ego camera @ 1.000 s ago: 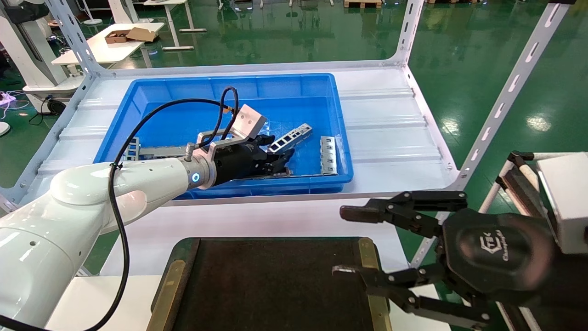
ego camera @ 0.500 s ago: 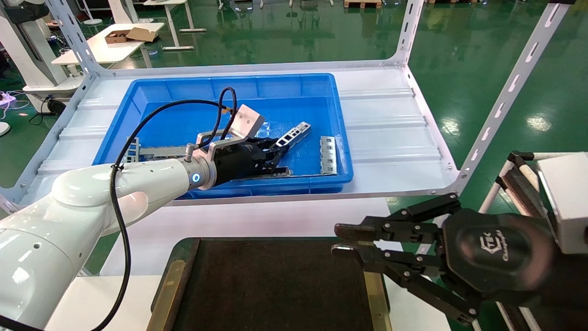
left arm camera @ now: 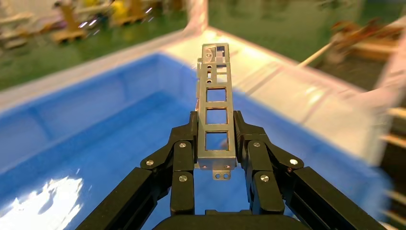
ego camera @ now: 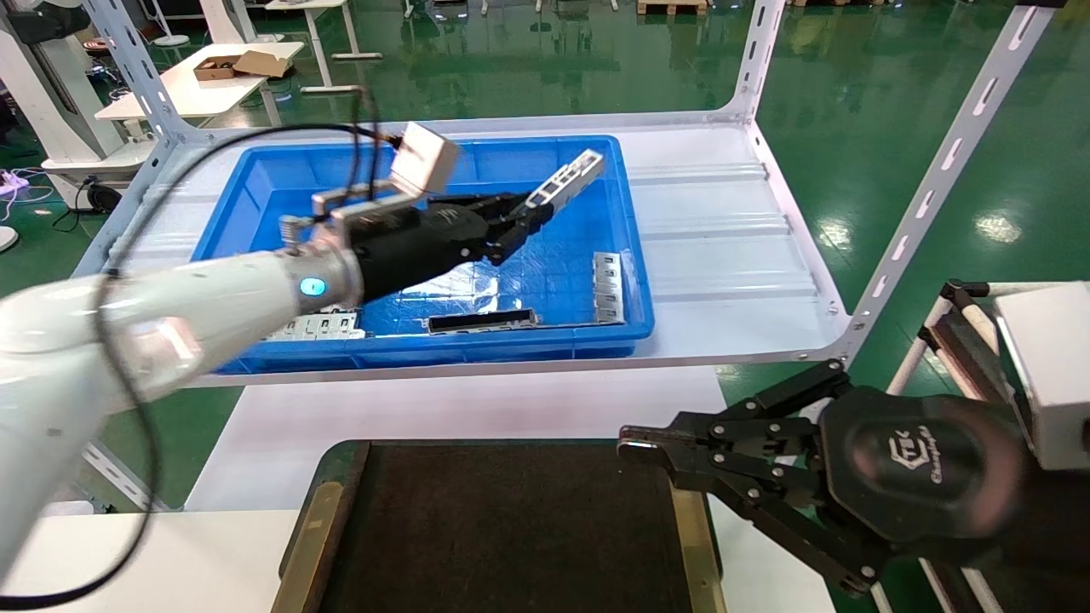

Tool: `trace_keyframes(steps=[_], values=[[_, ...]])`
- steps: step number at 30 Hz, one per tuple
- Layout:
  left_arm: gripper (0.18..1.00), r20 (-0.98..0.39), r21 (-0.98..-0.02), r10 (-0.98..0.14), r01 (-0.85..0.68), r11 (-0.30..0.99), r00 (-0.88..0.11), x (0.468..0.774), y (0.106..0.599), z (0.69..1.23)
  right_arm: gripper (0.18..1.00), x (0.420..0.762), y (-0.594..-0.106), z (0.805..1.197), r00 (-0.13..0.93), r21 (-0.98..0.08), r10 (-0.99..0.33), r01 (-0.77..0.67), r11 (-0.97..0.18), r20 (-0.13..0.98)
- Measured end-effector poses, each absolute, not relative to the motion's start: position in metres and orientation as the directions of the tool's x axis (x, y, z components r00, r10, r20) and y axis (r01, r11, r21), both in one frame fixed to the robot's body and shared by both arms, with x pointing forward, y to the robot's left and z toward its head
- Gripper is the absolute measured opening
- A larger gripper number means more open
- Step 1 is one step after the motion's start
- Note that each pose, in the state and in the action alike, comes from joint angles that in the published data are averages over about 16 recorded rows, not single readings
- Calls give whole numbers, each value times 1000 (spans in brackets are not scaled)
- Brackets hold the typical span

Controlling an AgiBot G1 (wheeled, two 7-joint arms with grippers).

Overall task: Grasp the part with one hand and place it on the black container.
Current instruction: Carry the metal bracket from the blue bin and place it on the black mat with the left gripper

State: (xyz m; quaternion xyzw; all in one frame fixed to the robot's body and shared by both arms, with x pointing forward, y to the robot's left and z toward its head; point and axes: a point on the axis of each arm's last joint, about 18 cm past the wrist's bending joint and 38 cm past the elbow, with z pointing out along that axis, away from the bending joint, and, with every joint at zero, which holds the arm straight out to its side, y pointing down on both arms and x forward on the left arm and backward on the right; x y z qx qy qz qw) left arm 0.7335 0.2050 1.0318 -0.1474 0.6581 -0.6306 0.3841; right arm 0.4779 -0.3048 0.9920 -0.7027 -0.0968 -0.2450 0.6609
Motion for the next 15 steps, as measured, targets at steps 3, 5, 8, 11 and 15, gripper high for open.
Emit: trace_keyframes(steps=[3, 5, 8, 11, 15], values=[[329, -327, -940, -625, 315, 134, -709, 716, 216, 1036, 196, 478, -305, 992, 861, -881, -188, 460, -108, 472], [329, -330, -939, -586, 324, 118, -740, 703, 223, 1035, 193, 478, -305, 992, 861, -881, -188, 460, -108, 472], [329, -326, -941, -529, 325, 98, -784, 684, 235, 1030, 192, 478, -305, 992, 861, -881, -188, 460, -108, 472], [329, -313, -947, -471, 311, 83, -825, 665, 243, 1018, 191, 478, -305, 992, 861, -881, -188, 460, -108, 472], [328, -279, -959, -392, 272, 75, -877, 640, 249, 994, 191, 478, -305, 992, 861, -881, -188, 460, -108, 472]])
